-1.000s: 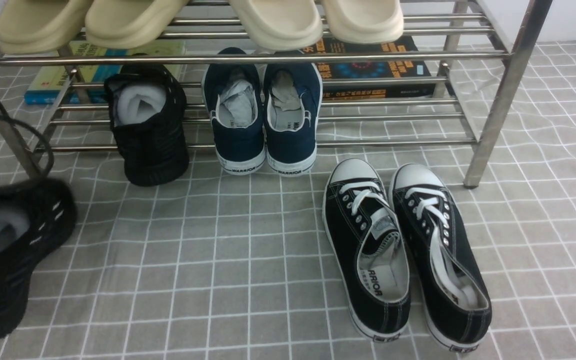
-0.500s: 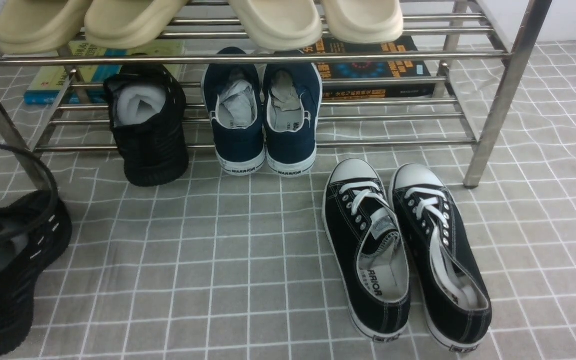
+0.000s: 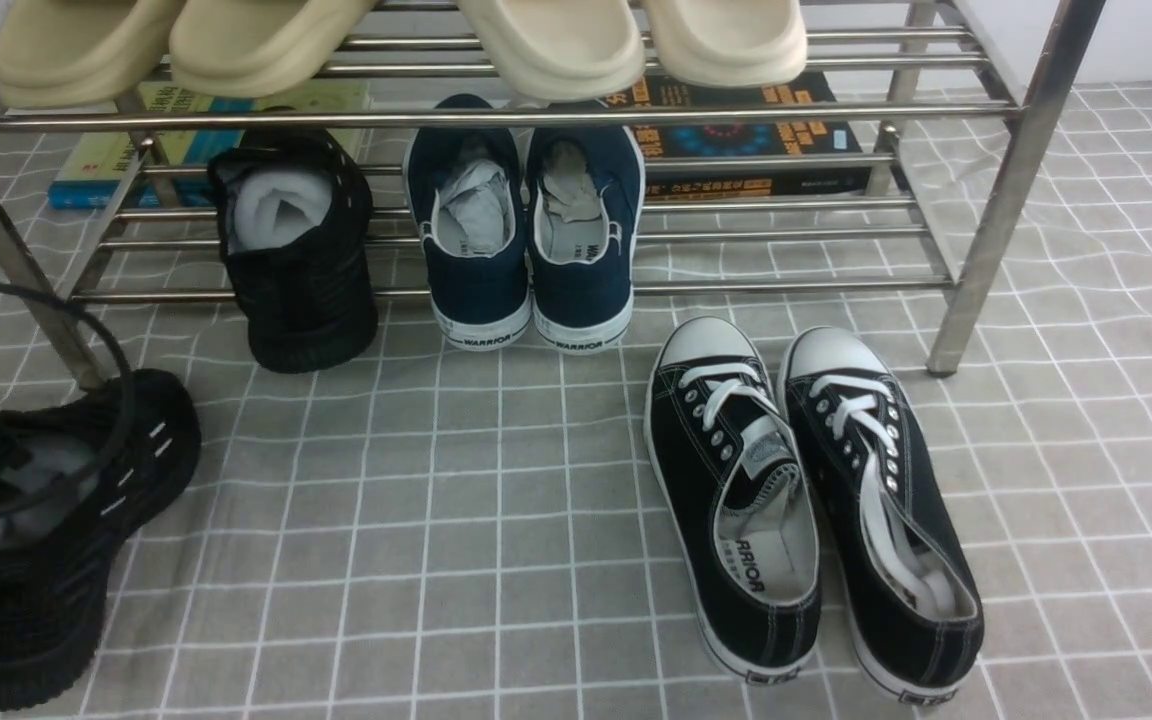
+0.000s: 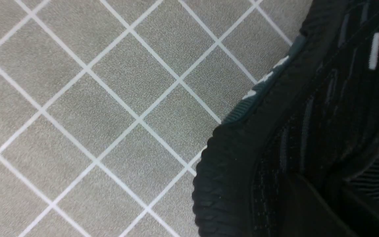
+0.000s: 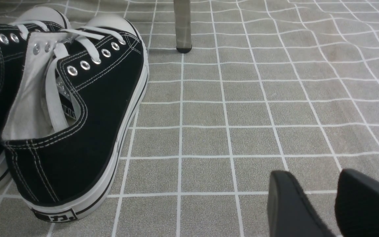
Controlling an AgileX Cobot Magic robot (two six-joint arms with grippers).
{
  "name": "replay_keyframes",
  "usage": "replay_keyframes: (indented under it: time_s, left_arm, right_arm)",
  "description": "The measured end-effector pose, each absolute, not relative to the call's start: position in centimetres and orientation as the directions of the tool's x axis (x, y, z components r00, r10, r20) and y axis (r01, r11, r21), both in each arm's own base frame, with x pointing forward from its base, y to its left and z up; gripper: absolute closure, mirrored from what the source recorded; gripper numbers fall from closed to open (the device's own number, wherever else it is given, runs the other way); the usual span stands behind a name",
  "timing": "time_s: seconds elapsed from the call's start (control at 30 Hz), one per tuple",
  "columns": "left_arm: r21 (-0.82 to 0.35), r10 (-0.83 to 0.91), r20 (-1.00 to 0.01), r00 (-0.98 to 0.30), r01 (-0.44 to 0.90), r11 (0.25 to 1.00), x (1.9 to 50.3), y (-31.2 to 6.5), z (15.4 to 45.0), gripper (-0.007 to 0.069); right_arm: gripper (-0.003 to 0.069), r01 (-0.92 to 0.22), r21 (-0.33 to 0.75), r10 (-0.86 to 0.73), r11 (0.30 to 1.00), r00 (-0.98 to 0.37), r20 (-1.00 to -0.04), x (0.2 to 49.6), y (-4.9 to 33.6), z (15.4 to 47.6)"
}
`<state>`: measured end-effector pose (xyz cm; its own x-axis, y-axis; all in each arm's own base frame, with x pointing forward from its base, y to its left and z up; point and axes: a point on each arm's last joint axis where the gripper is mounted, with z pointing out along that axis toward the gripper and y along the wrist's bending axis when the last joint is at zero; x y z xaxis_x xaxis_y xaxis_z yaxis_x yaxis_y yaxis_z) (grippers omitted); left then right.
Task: Take the shoes off the shelf with your hand from the grey coffee tablecloth.
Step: 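Set the held shoe down on the floor in front of the rack with the left gripper, then grasp the leftmost shoe on the bottom shelf of the shoe rack with the left gripper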
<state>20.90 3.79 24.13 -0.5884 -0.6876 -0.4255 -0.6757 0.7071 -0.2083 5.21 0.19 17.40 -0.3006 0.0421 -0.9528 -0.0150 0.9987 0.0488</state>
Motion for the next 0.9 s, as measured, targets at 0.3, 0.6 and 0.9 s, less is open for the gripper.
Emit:
replay_keyframes:
  time_s: [0.3,0.6,0.9]
  left_arm:
    - [-0.185,-0.689,-0.397,-0.607,-0.682,0.707,21.7,3.9,23.0,0.0543]
    - [-0.162,-0.683,-0.391,-0.617,-0.684,0.711,22.0,4.0,24.6,0.0246]
    - [-0.442,-0.690,-0.468,-0.553,-0.529,0.724,26.5,1.8,31.0,0.0104]
  right_arm:
    - [0.0420,-0.014,0.053,0.046,0.999,-0.301,-0.953,5.2,0.2,17.4]
    - [0.0420,-0.013,0.054,0.048,0.998,-0.301,-0.953,5.2,0.2,17.4]
    - [0.0420,-0.013,0.055,0.049,0.998,-0.301,-0.952,5.2,0.2,17.4]
